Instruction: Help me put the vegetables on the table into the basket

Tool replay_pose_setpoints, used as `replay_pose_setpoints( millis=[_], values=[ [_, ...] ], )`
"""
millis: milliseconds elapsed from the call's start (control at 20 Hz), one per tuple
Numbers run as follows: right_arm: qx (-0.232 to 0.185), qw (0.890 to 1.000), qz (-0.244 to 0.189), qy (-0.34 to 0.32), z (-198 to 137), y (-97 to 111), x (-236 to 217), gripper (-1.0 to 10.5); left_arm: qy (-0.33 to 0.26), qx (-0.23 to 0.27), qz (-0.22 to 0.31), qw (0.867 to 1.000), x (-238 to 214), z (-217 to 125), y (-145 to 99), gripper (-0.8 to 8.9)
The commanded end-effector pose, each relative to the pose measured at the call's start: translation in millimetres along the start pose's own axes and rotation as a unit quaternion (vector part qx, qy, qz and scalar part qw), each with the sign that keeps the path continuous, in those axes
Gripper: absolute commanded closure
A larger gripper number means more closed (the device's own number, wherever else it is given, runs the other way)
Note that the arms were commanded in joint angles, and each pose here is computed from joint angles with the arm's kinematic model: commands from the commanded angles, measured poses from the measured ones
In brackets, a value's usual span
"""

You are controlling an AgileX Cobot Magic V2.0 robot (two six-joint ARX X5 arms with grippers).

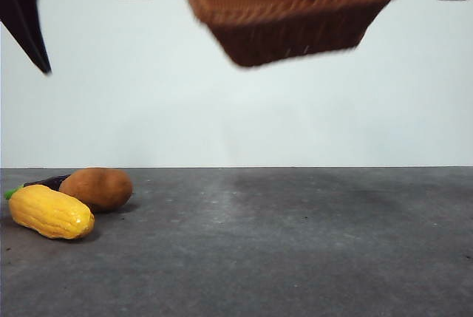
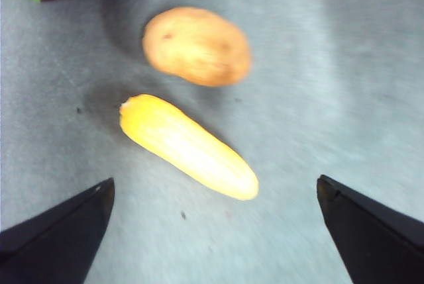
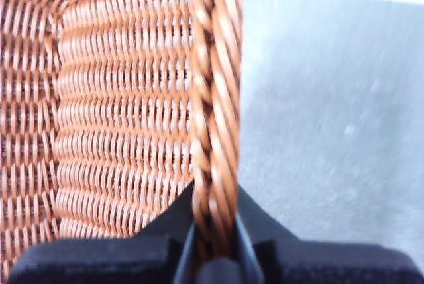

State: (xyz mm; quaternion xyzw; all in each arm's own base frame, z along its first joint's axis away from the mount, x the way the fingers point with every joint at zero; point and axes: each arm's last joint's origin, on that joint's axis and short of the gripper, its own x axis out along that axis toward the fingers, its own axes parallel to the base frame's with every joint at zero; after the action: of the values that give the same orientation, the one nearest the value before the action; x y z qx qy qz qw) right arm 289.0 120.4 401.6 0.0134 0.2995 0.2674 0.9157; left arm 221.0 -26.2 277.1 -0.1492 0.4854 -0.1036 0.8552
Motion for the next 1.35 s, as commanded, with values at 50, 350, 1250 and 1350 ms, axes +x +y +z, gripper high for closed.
replay_pose_setpoints(
  millis=[50, 350, 1250, 1350],
  values=[
    [-0.030, 0.999, 0.006, -0.026, 1.7, 8.6, -34.0, 9.6, 0.021, -0.038, 0.025, 0.999, 23.1, 4.5, -2.0, 1.54],
    [-0.057, 0.997, 0.012, -0.050, -6.9, 21.2, -92.7, 9.6, 0.079, -0.109, 0.063, 0.989, 76.6, 6.9, 0.8, 1.54],
    [-0.077, 0.996, 0.011, -0.033, -25.8, 29.0, -134.7, 9.6, 0.113, -0.160, 0.099, 0.976, 132.1, 2.9, 5.6, 7.27],
    [-0.077, 0.997, 0.012, -0.031, -26.2, 29.0, -134.6, 9.6, 0.115, -0.161, 0.093, 0.976, 132.2, 2.8, 5.0, 8.20]
  ],
)
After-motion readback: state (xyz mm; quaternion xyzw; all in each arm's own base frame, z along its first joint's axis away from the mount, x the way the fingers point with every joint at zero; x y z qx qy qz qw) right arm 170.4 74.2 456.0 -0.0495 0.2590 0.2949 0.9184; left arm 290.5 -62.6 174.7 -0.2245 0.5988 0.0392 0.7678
